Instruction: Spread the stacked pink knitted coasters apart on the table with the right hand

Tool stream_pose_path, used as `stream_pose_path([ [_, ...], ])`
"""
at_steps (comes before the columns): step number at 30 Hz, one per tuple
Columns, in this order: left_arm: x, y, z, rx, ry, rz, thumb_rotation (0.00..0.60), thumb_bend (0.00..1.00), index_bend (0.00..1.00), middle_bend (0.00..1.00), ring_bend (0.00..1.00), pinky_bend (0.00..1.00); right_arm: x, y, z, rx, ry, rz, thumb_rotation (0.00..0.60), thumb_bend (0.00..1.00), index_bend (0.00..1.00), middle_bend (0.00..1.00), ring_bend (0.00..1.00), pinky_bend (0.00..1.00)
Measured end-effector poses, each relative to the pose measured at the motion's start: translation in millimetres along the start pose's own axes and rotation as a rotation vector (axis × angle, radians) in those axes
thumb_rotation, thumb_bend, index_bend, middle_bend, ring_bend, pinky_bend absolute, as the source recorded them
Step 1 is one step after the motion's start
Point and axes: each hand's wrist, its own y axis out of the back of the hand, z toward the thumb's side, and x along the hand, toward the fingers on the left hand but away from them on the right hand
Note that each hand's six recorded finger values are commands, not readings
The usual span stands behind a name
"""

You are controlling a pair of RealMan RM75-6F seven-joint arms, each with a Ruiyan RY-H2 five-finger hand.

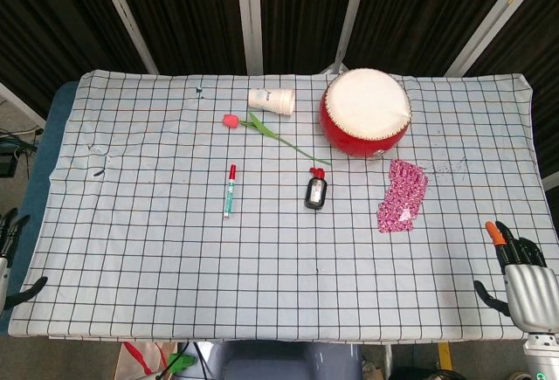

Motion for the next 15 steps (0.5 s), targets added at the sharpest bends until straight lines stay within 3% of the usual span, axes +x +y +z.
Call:
stream_pose_path([
  [15,0.3,-0.5,0.6,0.002,-0.001,0.0,0.6,0.25,0.11,0.0,0.0,0.02,-0.9,-2.1,0.3,-0.003,0.002,0.008,0.6,0.28,0.0,0.08,0.21,0.11],
])
